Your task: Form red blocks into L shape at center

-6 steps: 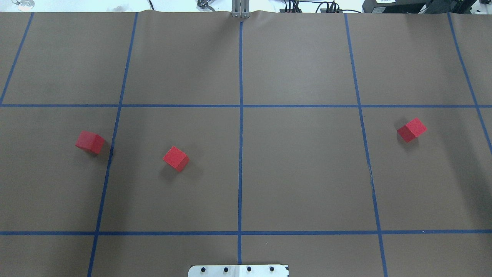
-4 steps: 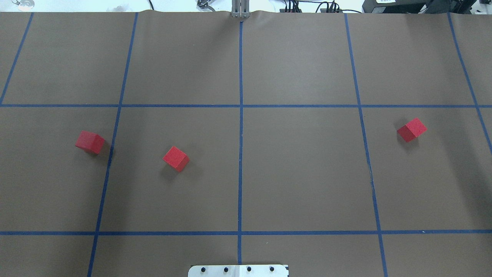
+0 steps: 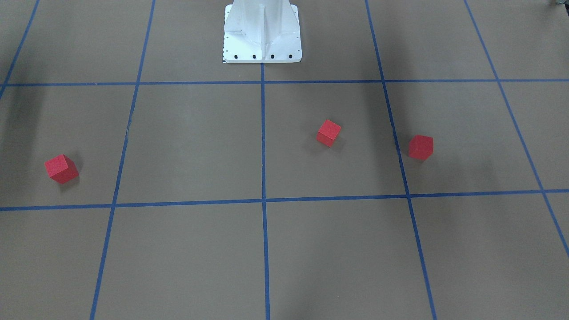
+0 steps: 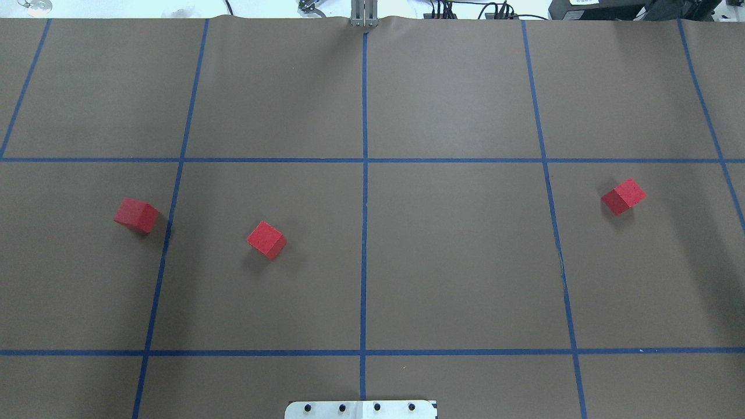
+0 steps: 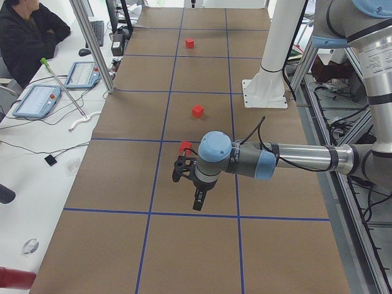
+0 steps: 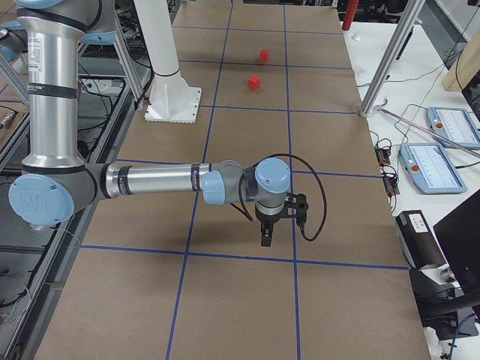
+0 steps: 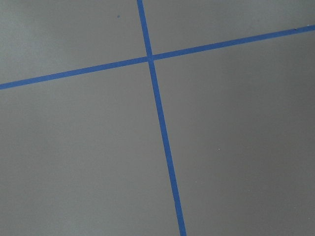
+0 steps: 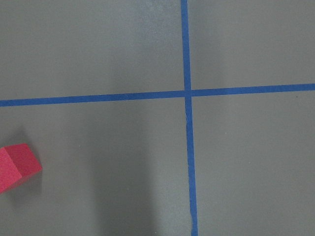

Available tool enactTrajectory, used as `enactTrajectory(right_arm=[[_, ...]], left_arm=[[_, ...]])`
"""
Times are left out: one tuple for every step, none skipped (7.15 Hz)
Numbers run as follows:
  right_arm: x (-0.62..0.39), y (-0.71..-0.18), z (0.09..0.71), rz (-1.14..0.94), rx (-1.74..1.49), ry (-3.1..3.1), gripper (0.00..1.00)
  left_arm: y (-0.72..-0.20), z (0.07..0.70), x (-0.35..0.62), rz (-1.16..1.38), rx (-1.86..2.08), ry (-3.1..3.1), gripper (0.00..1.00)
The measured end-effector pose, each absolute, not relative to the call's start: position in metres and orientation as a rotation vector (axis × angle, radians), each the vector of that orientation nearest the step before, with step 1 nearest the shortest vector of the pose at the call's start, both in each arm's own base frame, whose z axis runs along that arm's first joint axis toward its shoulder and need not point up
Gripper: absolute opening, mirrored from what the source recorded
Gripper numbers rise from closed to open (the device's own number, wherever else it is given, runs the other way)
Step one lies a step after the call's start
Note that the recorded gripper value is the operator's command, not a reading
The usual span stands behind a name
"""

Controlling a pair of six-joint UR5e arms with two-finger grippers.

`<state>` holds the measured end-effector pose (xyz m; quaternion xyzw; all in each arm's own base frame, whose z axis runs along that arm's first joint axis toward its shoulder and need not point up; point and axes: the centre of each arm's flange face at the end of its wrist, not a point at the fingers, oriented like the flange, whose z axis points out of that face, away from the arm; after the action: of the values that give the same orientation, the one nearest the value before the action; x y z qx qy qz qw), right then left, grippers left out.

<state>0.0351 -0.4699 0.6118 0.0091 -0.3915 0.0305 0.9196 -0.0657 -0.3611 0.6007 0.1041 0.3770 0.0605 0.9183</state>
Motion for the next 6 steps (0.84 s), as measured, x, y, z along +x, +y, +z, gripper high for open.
enactTrajectory(right_arm=[[0.033,-0.47,0.612,0.054,0.02,-0.804,1.0],[0.03,-0.468,0.612,0.04,0.031,-0.806,1.0],[0.015,-0.465,0.612,-0.018,0.076,-0.81,1.0],[-0.016,-0.46,0.609,-0.121,0.143,-0.821,1.0],[-0.043,-0.451,0.607,-0.212,0.197,-0.838,1.0],[-0.065,-0.441,0.606,-0.28,0.23,-0.853,1.0]], left_arm=[[-0.361,0.601,-0.066,0.124,0.213,0.776,1.0],[-0.36,0.602,-0.066,0.121,0.211,0.777,1.0],[-0.358,0.602,-0.066,0.119,0.208,0.777,1.0],[-0.357,0.603,-0.066,0.119,0.207,0.777,1.0],[-0.357,0.603,-0.066,0.119,0.206,0.777,1.0],[-0.357,0.603,-0.066,0.12,0.207,0.777,1.0]])
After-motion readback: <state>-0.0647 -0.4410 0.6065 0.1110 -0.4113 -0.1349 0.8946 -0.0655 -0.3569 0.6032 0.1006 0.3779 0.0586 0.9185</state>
